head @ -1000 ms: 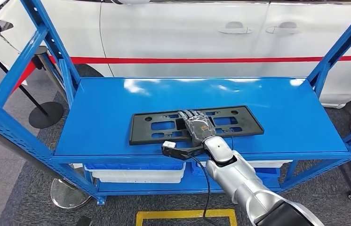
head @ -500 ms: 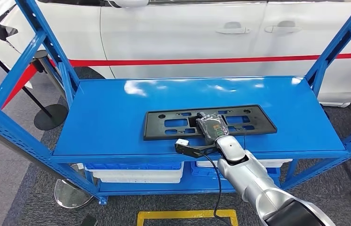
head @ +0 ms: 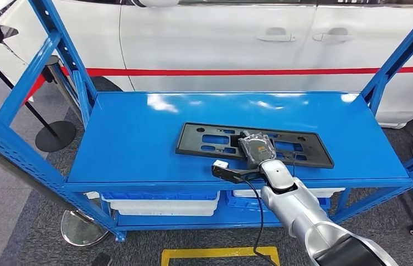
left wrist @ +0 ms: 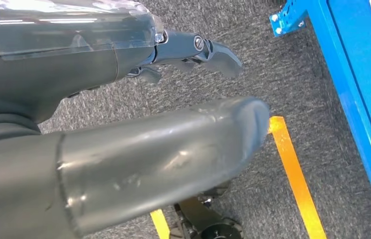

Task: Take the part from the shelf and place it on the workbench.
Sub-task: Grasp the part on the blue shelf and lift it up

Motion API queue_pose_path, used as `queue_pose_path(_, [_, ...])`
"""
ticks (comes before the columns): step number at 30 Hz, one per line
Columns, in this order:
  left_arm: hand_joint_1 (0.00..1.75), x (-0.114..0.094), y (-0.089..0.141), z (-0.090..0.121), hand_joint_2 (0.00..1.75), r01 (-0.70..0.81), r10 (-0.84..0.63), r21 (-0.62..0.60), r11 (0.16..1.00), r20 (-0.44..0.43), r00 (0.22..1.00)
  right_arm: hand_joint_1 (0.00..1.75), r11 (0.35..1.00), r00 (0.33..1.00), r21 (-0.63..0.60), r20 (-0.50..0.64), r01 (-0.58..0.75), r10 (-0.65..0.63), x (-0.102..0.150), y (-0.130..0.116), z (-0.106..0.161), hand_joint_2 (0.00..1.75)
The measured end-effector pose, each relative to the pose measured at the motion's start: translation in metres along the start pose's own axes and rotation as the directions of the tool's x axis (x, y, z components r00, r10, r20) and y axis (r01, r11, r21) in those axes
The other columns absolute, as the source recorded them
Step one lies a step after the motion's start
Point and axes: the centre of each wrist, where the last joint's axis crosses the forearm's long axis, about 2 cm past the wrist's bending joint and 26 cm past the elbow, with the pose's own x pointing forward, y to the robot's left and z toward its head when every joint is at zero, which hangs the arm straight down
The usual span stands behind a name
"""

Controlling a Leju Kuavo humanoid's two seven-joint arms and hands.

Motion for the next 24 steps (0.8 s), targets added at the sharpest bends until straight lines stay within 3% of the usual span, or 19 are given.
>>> queue_pose_path(10, [0.00, 0.001, -0.001, 0.000, 0.00, -0.003, 0.003, -0.001, 1.000, 0.002, 1.000, 1.75, 1.000, 1.000, -0.011, -0.004, 0.020, -0.020, -0.005, 0.001, 0.001, 1.75])
queue_pose_path(17, [0.00, -0.005, -0.001, 0.003, 0.00, -0.027, 0.027, 0.018, 0.999, 0.000, 1.000, 1.75, 0.955, 0.970, -0.172, 0.082, 0.242, -0.231, 0.002, -0.012, 0.000, 1.75])
queue_pose_path(19, [0.00, -0.010, -0.001, 0.006, 0.00, -0.048, 0.049, 0.044, 0.998, -0.004, 0.999, 1.75, 0.871, 0.912, -0.274, 0.172, 0.407, -0.372, 0.010, -0.025, 0.002, 1.75])
queue_pose_path(22, [0.00, -0.016, 0.000, 0.009, 0.00, -0.081, 0.082, 0.090, 0.993, -0.007, 0.997, 1.75, 0.560, 0.706, -0.436, 0.349, 0.705, -0.616, 0.015, -0.073, 0.015, 1.75])
queue_pose_path(24, [0.00, -0.018, -0.001, 0.010, 0.00, -0.094, 0.095, 0.106, 0.990, -0.011, 0.995, 1.75, 0.373, 0.586, -0.479, 0.445, 0.795, -0.677, 0.010, -0.111, 0.031, 1.75])
